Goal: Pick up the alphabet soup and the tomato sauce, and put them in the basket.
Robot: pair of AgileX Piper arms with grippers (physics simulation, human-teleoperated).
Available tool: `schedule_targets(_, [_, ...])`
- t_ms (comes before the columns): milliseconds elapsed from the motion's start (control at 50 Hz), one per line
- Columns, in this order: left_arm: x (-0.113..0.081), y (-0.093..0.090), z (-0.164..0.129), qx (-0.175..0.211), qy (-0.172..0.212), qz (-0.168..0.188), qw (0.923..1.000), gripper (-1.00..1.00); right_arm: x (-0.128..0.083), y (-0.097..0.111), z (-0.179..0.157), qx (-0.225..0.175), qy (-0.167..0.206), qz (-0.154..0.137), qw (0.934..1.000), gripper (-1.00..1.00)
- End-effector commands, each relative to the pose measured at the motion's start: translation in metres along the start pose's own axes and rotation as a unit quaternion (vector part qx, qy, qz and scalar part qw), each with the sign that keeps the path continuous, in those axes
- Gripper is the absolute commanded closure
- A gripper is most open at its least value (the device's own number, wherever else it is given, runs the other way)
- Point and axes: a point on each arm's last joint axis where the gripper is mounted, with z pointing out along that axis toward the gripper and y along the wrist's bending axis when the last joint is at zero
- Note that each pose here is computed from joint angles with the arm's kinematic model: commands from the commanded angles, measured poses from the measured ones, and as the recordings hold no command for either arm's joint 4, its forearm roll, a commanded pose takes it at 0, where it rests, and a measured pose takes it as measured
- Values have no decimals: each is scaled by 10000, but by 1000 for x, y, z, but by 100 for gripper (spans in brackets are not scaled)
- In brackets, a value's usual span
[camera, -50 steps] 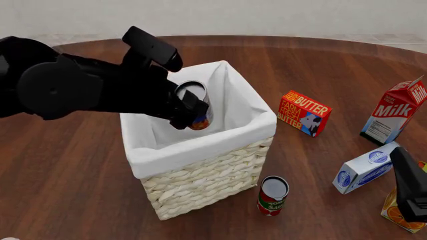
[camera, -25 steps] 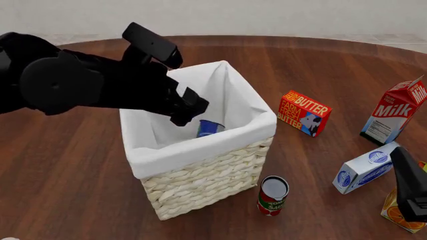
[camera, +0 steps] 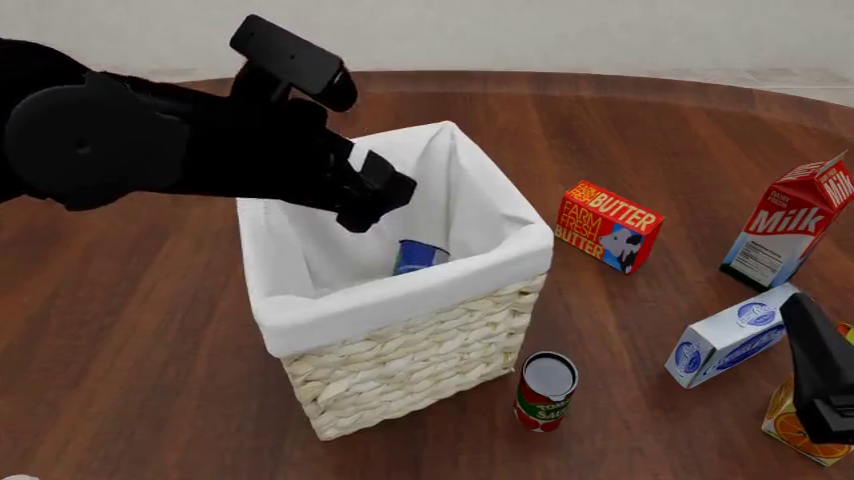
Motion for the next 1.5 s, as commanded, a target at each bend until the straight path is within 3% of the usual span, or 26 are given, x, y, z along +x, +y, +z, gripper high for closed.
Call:
schedule_targets(20, [-8,1,-9,-20,-134,28,9999,-100,0,0,0,-5,0,-20,10000,-100])
schedule_targets(820, [-40,9,-61,-154,-1202,-379,9919,-100,0,0,0,-36,0,-65,10000,-100])
schedule_targets(1160, [-61,15,-97,-259,-1949,-582,9787,-100,0,1,0,-44,9,-119,9999,-100])
schedule_targets(1420, [-57,13,-99,-166,-2208,-835,9716,-100,0,0,0,-37,9,-185,9998,-100])
schedule_targets(1500, [-60,13,-109,-144,-2419,-945,9656,-100,0,0,0,-25,9,-206,9998,-100])
